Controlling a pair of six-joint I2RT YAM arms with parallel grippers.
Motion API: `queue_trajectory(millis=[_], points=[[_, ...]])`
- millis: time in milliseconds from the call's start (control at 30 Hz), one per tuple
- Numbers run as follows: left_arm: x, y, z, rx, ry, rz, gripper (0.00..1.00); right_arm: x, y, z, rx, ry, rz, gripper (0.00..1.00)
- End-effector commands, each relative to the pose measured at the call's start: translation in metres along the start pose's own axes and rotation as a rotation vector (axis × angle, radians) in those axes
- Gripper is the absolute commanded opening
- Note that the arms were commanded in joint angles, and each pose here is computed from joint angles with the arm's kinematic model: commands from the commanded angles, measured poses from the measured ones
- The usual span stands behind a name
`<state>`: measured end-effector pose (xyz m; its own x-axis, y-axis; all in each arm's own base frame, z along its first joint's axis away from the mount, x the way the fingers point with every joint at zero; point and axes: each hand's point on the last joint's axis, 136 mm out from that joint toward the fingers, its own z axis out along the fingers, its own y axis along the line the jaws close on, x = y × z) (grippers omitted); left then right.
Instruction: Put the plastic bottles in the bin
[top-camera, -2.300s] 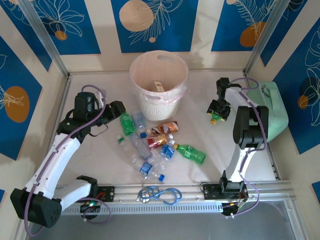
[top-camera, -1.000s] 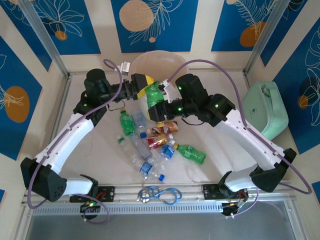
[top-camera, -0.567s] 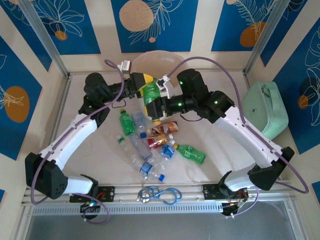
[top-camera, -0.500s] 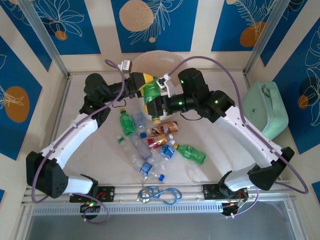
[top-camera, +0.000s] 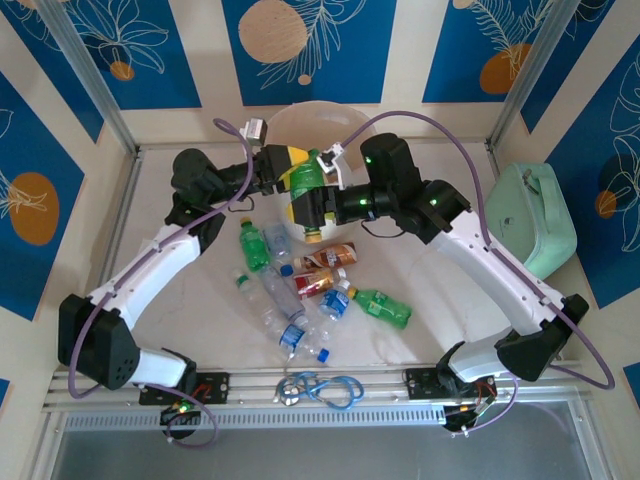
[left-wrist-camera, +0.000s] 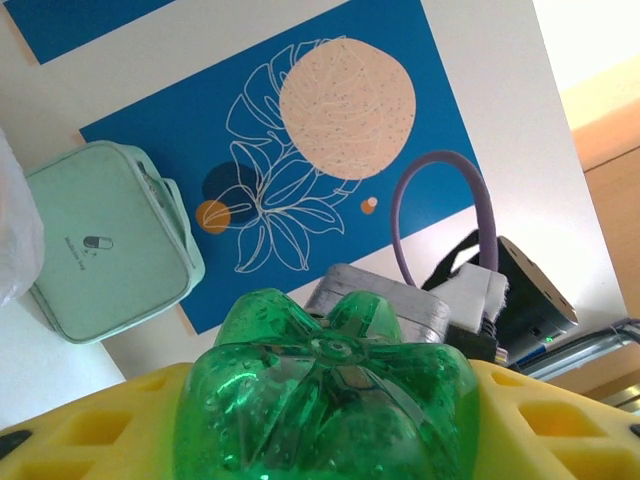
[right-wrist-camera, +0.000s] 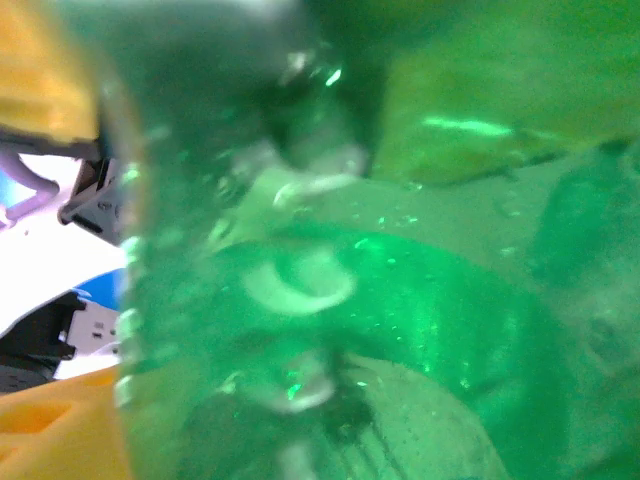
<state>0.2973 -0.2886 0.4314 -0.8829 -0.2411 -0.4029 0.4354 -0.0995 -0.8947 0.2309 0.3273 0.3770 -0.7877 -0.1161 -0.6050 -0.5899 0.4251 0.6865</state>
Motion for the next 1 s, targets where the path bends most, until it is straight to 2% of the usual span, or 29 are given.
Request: queue_trajectory(millis=[0, 133, 267, 467, 600, 767, 967], points=[[-0.019, 0.002, -0.005, -0.009, -0.067, 0.018, 0.49, -0.005, 0.004, -0.019, 0.01, -0.055, -0.02, 0.91], [-0.063, 0.001, -0.018, -0.074, -0.192, 0.035, 0.49, -0.011, -0.021, -0.049, 0.166, -0.15, 0.01, 0.96], [-0.109, -0.008, -0.022, -0.156, -0.298, 0.13, 0.49, -0.005, -0.05, -0.089, 0.301, -0.253, 0.072, 0.97], [-0.157, 0.034, -0.017, -0.392, -0.364, 0.17, 0.49, 0.029, -0.089, -0.128, 0.485, -0.299, 0.181, 0.98], [-0.172, 0.07, -0.022, -0.545, -0.379, 0.181, 0.49, 0.057, -0.12, -0.143, 0.602, -0.3, 0.276, 0.97], [-0.177, 0.11, -0.02, -0.649, -0.343, 0.165, 0.49, 0.086, -0.152, -0.152, 0.706, -0.283, 0.394, 0.97], [-0.17, 0.137, -0.013, -0.747, -0.276, 0.175, 0.58, 0.107, -0.179, -0.157, 0.775, -0.262, 0.505, 0.97]])
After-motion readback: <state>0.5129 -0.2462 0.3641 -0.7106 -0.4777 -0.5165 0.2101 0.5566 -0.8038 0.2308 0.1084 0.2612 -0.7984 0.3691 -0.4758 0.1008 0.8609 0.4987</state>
